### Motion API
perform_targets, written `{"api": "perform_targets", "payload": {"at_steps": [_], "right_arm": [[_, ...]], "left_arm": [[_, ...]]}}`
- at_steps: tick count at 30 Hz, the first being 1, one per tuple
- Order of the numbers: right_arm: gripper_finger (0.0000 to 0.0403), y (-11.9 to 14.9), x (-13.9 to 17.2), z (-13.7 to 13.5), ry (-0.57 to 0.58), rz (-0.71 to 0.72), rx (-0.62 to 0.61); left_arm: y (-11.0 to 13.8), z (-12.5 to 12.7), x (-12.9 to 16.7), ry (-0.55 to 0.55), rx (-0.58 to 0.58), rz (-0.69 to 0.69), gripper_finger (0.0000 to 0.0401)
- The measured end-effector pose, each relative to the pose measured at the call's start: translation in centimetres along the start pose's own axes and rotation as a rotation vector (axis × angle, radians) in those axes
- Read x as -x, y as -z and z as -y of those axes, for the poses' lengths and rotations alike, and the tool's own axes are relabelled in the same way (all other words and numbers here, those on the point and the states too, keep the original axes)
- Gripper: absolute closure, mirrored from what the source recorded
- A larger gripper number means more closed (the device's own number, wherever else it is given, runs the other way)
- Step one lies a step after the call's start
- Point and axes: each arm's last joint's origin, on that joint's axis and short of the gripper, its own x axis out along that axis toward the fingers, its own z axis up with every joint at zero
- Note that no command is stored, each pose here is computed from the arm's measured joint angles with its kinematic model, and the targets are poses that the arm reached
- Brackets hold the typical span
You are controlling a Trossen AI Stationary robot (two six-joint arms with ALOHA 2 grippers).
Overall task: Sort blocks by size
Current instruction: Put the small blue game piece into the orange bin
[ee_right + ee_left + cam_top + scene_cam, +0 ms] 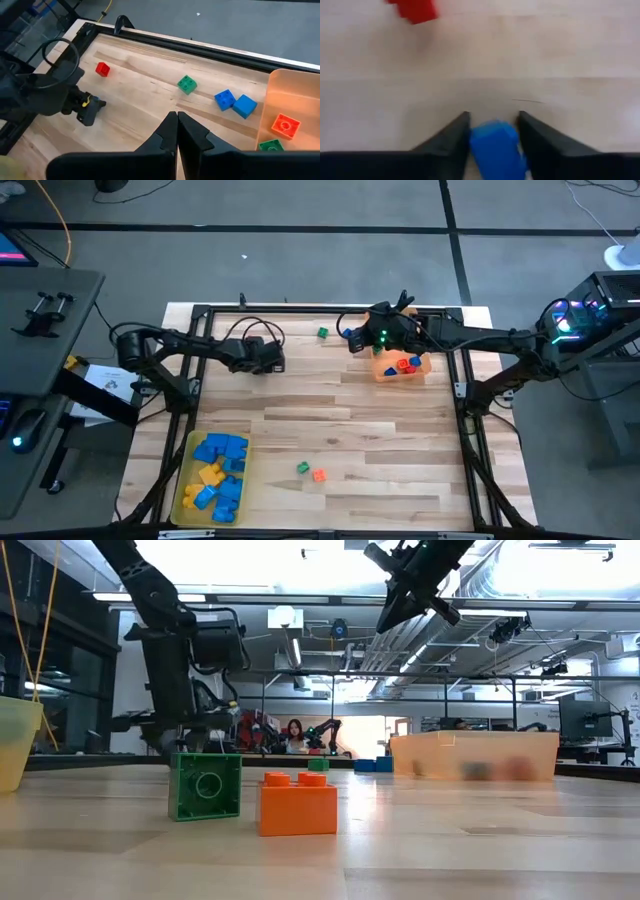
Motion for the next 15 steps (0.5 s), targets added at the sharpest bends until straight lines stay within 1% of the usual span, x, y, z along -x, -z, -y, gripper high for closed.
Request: {"api": "perform_targets", "payload": {"at_steps": [3,5,7,11,13,15], "right_arm": [[0.0402,-0.2,0.6,0.0,-0.034,0.002,-0.008],[0.0402,-0.7,1.6,0.1,-0.063,0.027,-0.023],[0.0402,-1.3,3.0,0.3,-0.102,0.062,-0.044],[0.0402,-2.5,6.7,0.6,-0.214,0.158,-0.088],[0.0402,-2.9,8.5,0.7,-0.278,0.208,-0.099],[0.0402,-3.1,10.0,0.8,-0.327,0.245,-0.091]], "left_arm": [[0.0,0.6,0.7,0.066,-0.051,-0.006,0.0337],[-0.4,1.5,1.5,0.173,-0.079,-0.023,0.0343],[-1.3,2.6,3.0,0.299,-0.106,0.013,0.0343],[-4.3,5.3,6.4,0.518,-0.146,0.143,0.0343],[-5.9,7.3,8.6,0.639,-0.198,0.213,0.0343],[-7.4,9.4,10.6,0.709,-0.261,0.283,0.0343]]}}
